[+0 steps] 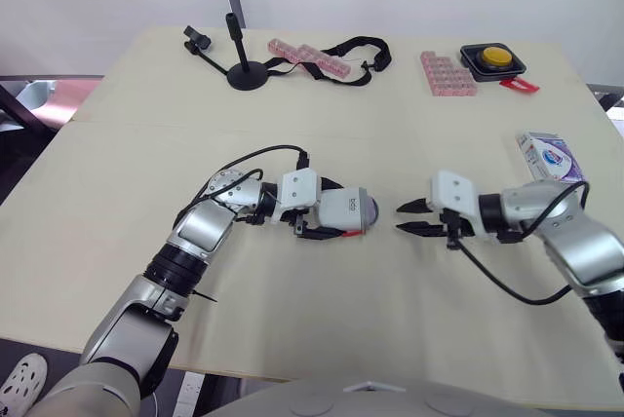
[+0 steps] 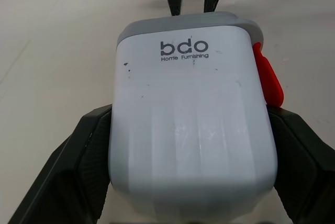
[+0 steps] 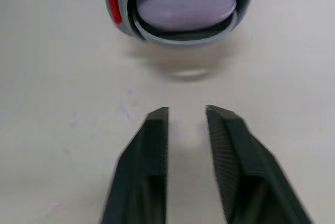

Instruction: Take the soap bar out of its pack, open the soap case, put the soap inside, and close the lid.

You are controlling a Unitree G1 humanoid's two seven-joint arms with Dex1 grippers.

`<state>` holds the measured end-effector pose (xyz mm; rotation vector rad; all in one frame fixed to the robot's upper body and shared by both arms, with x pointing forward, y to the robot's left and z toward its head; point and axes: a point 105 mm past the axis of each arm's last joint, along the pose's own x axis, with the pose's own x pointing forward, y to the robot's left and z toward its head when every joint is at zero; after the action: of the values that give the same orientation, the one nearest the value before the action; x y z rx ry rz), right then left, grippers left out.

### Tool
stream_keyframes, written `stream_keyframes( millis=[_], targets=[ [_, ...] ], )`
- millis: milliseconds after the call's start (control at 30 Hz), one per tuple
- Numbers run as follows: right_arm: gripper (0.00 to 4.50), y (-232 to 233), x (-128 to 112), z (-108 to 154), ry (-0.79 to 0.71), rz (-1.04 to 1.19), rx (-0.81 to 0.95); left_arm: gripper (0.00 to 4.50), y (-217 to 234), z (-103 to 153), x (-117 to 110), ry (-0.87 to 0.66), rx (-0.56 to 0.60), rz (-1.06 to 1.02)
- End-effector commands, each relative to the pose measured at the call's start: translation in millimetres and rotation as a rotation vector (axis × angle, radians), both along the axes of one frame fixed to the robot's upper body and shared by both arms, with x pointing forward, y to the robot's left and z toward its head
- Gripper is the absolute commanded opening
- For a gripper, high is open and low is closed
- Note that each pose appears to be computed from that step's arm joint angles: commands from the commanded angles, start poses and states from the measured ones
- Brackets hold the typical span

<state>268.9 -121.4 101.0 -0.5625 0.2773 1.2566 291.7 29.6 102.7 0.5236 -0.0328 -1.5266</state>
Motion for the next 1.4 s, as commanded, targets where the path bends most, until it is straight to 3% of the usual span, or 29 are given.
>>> stream_keyframes(
  millis=[33,1067,1400],
  targets=[
    [0.03,3,2,6,-0.082,0.032,-0.04,3.48,-1,14,0,-0.053,-0.031,-0.017],
    [0.03,27,3,24,-0.119,0.114,-0.008,3.48,-5,12,0,-0.054,-0.022,-0.027],
    [0.03,13,8,23,-0.12,0.065,-0.016,3.48,-1,12,3,-0.064,-0.021,-0.008]
  ],
)
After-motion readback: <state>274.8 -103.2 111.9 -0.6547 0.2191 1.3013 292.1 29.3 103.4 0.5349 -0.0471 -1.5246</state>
